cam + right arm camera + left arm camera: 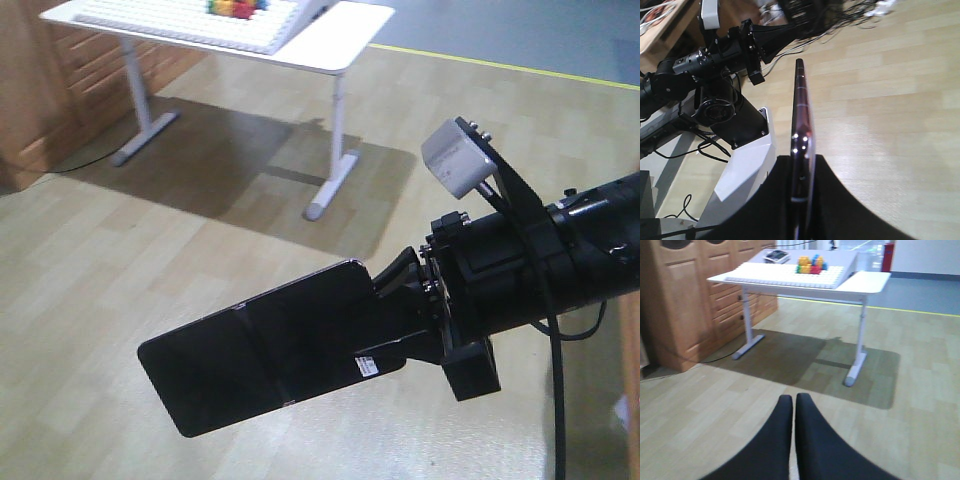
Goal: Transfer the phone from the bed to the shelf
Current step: 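Carry the phone in the right gripper while driving toward the white desk, then hold the black phone in the right gripper while driving past the white desk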
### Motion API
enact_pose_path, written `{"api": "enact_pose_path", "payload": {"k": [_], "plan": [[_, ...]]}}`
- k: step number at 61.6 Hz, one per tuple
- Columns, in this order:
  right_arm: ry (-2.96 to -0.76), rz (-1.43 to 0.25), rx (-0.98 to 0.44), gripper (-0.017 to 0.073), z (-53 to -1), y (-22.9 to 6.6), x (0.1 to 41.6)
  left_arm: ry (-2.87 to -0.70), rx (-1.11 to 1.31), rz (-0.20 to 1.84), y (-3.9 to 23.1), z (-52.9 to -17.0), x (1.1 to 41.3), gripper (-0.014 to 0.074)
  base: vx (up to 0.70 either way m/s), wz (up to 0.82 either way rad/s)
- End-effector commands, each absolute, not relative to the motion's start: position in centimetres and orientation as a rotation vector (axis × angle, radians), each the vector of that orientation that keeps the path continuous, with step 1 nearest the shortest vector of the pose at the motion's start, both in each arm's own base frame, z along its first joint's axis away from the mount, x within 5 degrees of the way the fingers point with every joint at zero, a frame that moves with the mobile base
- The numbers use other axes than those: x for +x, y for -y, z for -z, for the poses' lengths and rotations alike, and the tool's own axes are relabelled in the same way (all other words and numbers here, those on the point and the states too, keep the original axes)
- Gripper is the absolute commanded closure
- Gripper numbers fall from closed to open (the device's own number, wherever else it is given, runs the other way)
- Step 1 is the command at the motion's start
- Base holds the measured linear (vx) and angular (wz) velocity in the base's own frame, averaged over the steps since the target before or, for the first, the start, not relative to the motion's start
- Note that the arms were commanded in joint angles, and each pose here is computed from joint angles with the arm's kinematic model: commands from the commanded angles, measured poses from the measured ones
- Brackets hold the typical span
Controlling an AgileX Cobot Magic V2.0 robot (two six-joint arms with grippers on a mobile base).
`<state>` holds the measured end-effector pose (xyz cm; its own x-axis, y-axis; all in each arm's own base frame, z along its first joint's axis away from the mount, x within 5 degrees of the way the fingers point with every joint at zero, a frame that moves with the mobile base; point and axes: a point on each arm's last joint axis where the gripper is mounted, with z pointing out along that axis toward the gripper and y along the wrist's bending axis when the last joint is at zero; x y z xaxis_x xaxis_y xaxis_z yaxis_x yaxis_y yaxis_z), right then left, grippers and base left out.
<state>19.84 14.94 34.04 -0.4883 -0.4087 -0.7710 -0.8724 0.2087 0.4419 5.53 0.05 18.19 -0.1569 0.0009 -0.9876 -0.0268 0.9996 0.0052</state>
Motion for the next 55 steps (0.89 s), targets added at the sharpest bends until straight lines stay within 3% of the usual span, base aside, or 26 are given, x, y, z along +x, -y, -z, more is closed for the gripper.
{"api": "enact_pose_path", "payload": {"k": [1,27,55], "plan": [[-1.883,-1.345,-1.198,0.0561,-36.19,-15.07,18.64,-1.652,-0.030,-0.022,-0.10,-18.79,5.58,0.0593,0.15,-0.53],[-1.883,-1.345,-1.198,0.0561,-36.19,-15.07,18.64,-1.652,-0.030,-0.022,-0.10,-18.79,5.58,0.0593,0.14,-0.44],[-1.883,-1.345,-1.198,0.0561,-36.19,-15.07,18.64,-1.652,-0.030,-0.022,-0.10,-18.79,5.58,0.0593,0.15,-0.16]]}}
